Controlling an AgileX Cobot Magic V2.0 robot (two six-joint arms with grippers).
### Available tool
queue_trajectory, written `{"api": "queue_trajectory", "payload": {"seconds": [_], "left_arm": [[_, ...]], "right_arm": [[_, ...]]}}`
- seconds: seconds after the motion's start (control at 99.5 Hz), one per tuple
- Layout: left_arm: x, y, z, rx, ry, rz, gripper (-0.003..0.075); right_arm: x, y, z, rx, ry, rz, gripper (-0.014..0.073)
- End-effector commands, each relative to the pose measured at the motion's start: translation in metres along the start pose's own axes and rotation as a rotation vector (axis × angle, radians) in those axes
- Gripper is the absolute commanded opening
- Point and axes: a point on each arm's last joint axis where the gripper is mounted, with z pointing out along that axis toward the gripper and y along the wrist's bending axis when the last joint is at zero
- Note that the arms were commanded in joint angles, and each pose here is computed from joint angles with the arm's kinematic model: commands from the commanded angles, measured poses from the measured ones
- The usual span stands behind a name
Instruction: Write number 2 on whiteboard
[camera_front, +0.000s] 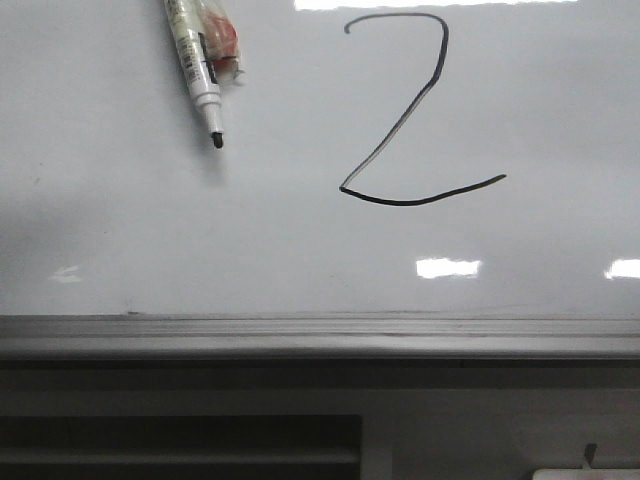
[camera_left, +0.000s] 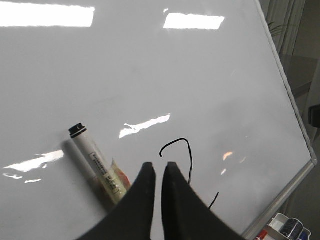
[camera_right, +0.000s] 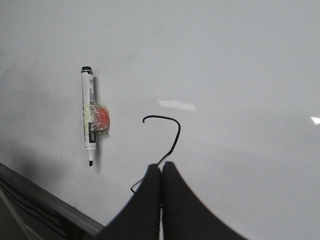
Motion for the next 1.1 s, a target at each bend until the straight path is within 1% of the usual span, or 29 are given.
{"api": "queue_trajectory", "payload": {"seconds": [0.0, 0.181, 0.322, 0.473, 0.623, 1.086], "left_arm": [[-0.004, 0.005, -0.014, -0.031, -0.084, 0.025, -0.0020], [0.023, 0.011, -0.042, -0.038, -0.124, 0.027, -0.0020], [0.028, 0.014, -0.060, -0.033, -0.194, 0.014, -0.0020], [0.029, 0.016, -0.070, -0.031, -0.243, 0.006, -0.0020], [0.029, 0.016, -0.070, -0.030, -0.240, -0.015, -0.0020], [0.029, 0.016, -0.070, -0.030, -0.240, -0.014, -0.0020]], "right_arm": [[0.005, -0.001, -0.012, 0.041, -0.089, -0.016, -0.0068], [0.041, 0.001, -0.027, 0.037, -0.118, -0.035, -0.0068], [0.057, 0.001, -0.033, 0.033, -0.142, -0.044, -0.0068], [0.061, 0.000, -0.035, 0.050, -0.164, -0.042, -0.0068], [0.063, -0.001, -0.034, 0.054, -0.162, -0.039, -0.0068], [0.063, -0.001, -0.034, 0.052, -0.159, -0.039, -0.0068]]}}
